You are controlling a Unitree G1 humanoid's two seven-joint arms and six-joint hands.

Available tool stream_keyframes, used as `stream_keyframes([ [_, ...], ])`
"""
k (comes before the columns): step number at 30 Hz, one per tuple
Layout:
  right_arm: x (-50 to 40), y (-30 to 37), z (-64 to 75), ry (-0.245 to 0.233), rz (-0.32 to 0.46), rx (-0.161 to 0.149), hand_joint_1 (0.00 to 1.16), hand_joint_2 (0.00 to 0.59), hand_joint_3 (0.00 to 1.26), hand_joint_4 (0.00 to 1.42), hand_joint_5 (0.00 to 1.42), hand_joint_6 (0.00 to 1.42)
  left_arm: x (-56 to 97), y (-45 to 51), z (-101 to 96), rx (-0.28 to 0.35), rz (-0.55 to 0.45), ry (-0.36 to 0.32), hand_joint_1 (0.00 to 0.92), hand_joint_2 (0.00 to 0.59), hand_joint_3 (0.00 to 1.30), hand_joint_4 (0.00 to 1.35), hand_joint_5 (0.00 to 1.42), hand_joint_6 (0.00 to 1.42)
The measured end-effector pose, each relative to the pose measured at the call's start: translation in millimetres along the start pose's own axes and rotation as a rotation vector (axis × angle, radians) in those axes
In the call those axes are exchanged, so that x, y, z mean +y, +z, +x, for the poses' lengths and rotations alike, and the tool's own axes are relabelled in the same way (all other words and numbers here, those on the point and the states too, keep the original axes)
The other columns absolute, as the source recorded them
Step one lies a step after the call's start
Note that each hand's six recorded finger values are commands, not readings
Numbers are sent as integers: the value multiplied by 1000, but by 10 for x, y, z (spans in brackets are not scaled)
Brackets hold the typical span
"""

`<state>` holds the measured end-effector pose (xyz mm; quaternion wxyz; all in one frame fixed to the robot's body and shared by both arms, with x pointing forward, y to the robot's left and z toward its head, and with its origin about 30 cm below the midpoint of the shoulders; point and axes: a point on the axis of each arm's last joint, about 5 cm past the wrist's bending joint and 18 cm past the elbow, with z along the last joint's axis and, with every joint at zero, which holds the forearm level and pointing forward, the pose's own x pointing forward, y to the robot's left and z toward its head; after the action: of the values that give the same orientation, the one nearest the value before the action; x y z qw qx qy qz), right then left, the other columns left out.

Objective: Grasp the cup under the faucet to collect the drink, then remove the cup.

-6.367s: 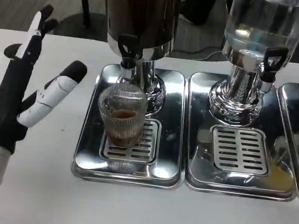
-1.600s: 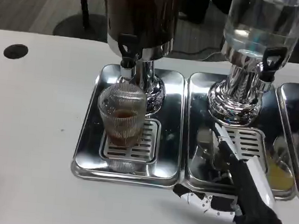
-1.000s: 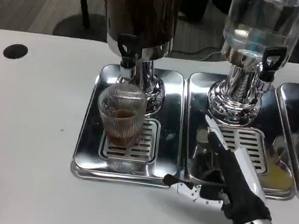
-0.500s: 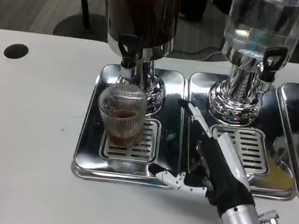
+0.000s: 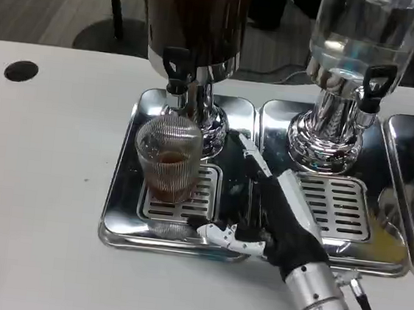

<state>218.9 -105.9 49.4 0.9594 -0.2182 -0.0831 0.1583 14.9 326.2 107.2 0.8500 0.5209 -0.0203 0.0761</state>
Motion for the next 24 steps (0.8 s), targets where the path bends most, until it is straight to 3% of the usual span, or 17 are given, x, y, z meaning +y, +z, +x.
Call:
stream_keyframes([
  [24, 88, 49, 219, 28, 38, 22, 1005, 153, 52, 17, 36, 0, -27, -2, 57, -4, -6, 10, 0, 29, 0, 0, 0, 0],
])
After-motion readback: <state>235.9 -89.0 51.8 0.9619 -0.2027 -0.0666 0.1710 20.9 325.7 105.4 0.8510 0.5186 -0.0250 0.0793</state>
